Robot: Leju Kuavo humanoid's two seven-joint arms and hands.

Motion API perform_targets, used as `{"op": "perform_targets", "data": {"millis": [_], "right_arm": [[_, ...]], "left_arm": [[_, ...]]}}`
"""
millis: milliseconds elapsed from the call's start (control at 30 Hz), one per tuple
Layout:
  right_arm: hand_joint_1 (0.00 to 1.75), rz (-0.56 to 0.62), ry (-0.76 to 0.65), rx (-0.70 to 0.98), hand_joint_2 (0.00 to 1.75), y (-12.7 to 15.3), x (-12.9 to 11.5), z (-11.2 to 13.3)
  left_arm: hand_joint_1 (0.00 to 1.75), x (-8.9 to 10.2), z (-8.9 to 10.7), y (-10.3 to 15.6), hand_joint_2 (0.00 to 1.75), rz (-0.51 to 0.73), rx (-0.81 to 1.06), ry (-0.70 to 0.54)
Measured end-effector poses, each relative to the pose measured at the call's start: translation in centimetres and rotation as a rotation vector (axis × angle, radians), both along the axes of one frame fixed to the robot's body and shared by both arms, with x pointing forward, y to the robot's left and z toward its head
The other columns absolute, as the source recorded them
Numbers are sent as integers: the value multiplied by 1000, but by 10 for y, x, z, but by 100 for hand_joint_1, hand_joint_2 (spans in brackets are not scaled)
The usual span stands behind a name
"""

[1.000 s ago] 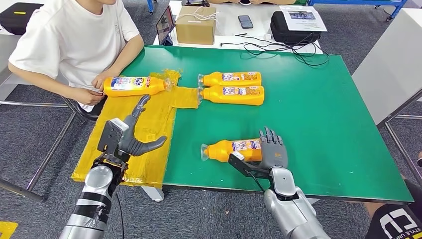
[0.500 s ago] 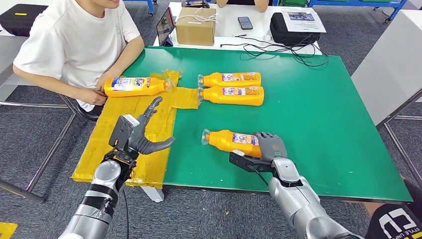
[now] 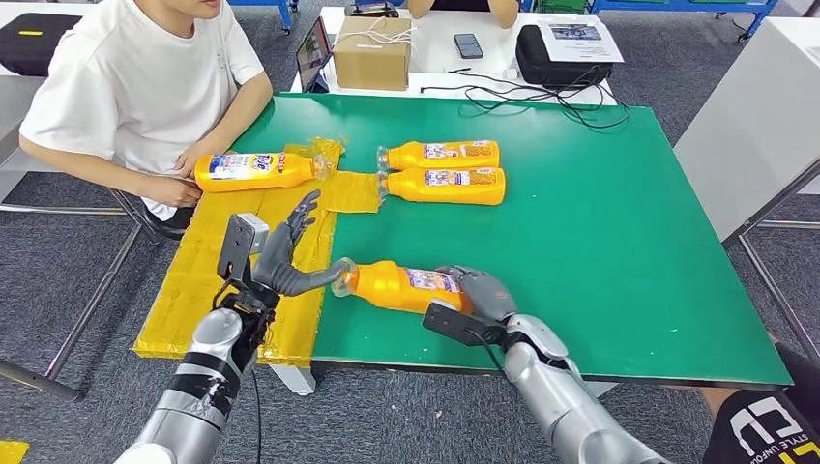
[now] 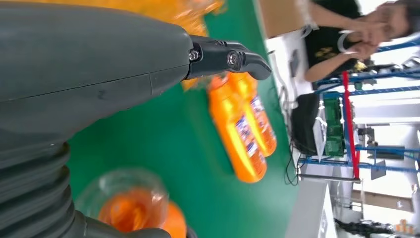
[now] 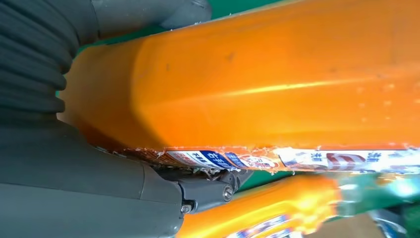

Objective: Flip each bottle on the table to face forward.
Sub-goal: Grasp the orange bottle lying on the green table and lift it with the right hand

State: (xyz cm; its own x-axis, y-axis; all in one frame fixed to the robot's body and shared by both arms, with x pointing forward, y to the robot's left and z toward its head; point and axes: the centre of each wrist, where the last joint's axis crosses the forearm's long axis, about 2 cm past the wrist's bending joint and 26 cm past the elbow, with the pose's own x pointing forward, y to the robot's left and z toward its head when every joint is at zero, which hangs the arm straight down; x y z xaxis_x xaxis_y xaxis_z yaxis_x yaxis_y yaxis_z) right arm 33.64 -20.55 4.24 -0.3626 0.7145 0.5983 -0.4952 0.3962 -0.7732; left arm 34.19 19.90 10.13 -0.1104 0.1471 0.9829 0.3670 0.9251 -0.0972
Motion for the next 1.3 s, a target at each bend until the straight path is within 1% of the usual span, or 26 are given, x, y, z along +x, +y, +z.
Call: {"op": "perform_targets", "data": {"millis": [67,167,400,500,567,633,700,800,867,967,1100,1233,1300], "right_arm": [[175,3,4,41,175,9,-5,0],[175,9,4,70,175,15,-9,0],[175,24,-6,90,175,19,-12,1],[175,30,-14,188,175,21,-19,-2],[175,3,-43,297,175,27,-33,-6],[175,-59,-88,390,175,35,-54,-8],[175,-111,-98,471,175,42,-72,-8],[175,-118,-92,561,175,47,-86,-3],[175,-115,-118,580,175,48,-90,1],[175,-120,-161,571,175,48,-95,4],[175,-142,-236,582,175,53,-95,12],[172,-210,-358,650,175,68,-85,34],[173,-229,-383,661,175,75,-79,45]], "left_arm": [[0,-7,-11,-5,175,0,-22,25],[0,-13,-20,-10,175,-2,-34,55],[0,-16,-27,-11,175,-3,-38,83],[0,-21,-30,-17,175,11,-86,93],[0,-32,-36,-30,175,23,-181,100],[0,-49,-43,-45,175,26,-294,110],[0,-65,-47,-58,175,16,-371,99],[0,-84,-50,-67,175,-21,-404,27],[0,-95,-53,-68,175,-36,-427,4],[0,-106,-54,-66,175,-68,-496,-9],[0,-114,-51,-67,175,-175,-546,8],[0,-121,-50,-80,175,-260,-592,46],[0,-123,-48,-87,175,-279,-605,56]]}}
